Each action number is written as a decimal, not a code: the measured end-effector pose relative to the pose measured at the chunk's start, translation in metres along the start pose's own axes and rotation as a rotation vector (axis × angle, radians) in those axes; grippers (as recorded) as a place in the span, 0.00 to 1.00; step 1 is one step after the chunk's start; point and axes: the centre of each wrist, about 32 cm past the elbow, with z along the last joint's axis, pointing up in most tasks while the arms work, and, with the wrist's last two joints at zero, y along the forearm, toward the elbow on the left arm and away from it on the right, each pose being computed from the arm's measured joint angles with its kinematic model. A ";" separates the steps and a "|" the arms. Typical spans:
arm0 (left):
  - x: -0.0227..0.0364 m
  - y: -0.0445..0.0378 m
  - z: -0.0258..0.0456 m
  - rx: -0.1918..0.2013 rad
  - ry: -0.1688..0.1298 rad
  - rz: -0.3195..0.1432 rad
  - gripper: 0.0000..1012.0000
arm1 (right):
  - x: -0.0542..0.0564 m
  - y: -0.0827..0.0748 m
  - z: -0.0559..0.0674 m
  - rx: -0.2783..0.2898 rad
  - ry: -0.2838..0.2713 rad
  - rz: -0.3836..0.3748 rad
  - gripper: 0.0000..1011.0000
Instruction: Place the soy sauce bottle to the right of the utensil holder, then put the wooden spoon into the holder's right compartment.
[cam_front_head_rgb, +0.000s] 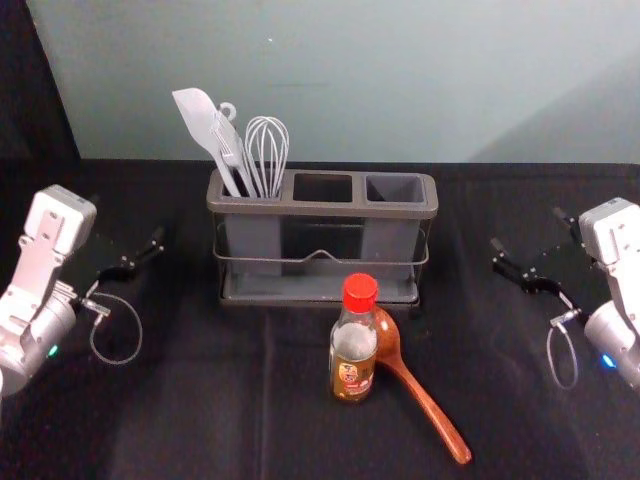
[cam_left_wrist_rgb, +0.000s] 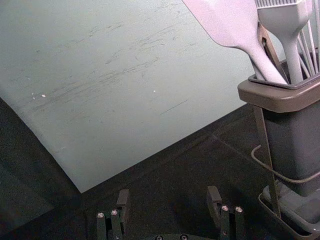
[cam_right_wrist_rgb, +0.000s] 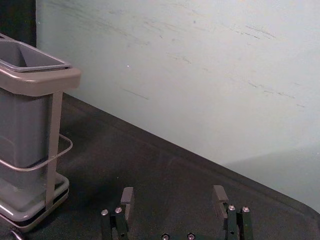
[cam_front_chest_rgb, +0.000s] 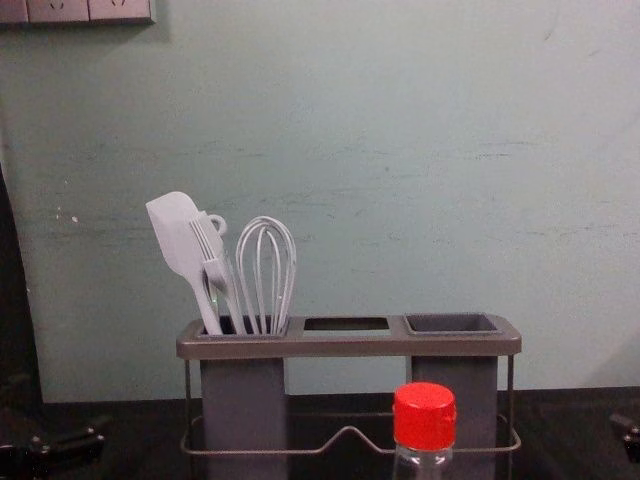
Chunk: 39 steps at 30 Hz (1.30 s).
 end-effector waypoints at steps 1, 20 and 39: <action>0.0000 0.0000 0.0000 0.000 0.000 0.000 0.99 | 0.000 0.000 0.000 0.000 0.000 0.000 0.99; 0.0000 0.0000 0.0000 0.000 0.000 0.000 0.99 | 0.000 0.000 0.000 0.000 0.000 0.000 0.99; 0.0000 0.0000 0.0000 0.000 0.000 0.000 0.99 | -0.025 -0.069 0.010 0.058 0.057 0.015 0.99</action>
